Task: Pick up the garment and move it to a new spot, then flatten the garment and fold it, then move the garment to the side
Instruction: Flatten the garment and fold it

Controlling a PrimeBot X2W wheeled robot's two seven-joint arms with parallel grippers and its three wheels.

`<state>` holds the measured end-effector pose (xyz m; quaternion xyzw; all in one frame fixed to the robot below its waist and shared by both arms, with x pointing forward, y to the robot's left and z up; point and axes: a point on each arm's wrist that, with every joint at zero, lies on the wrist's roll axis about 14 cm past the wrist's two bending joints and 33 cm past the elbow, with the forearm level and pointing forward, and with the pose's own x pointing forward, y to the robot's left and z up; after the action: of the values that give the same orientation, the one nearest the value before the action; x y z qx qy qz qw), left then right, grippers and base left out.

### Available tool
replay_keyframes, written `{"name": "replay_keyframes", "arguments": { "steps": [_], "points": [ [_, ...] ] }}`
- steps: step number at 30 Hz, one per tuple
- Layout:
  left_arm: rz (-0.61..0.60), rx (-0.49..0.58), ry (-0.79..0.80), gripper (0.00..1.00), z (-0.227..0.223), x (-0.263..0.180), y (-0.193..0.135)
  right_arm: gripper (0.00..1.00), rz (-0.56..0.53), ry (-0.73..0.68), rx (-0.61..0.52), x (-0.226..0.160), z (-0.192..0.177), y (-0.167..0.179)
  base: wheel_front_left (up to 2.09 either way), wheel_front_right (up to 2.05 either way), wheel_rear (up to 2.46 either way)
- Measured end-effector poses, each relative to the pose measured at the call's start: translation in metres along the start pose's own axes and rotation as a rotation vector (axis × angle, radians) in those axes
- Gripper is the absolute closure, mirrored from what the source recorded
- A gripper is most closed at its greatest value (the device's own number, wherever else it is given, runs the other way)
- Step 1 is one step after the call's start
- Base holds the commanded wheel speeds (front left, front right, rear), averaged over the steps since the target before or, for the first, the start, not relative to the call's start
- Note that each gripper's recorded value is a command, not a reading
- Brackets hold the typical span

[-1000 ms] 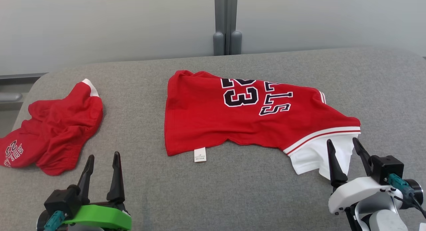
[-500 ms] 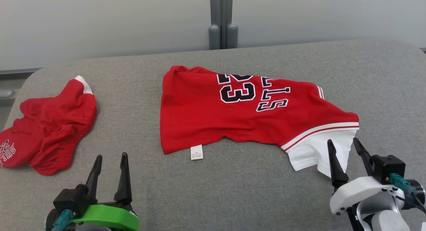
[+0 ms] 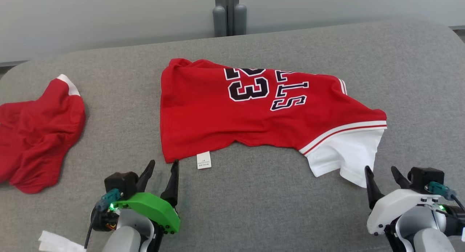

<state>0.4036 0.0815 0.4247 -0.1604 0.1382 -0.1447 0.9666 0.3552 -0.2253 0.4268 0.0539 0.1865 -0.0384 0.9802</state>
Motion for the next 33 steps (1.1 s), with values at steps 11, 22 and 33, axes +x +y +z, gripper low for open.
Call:
{"name": "replay_keyframes", "arguments": {
  "steps": [11, 22, 33],
  "points": [
    [0.026, -0.056, 0.164, 0.0, -0.041, 0.032, 0.007, 0.0, 0.022, 0.173, 0.069, 0.021, -0.042, 0.009, 0.0, 0.0, 0.0],
    [0.041, -0.103, 0.166, 0.0, -0.042, 0.048, 0.01, 0.15, 0.073, 0.203, 0.068, 0.031, -0.049, 0.022, 0.0, 0.0, 0.0],
    [0.021, -0.124, 0.153, 1.0, -0.042, 0.051, 0.003, 1.0, 0.08, 0.134, 0.055, 0.033, -0.033, 0.019, 0.0, 0.0, 0.0]
  ]
}}
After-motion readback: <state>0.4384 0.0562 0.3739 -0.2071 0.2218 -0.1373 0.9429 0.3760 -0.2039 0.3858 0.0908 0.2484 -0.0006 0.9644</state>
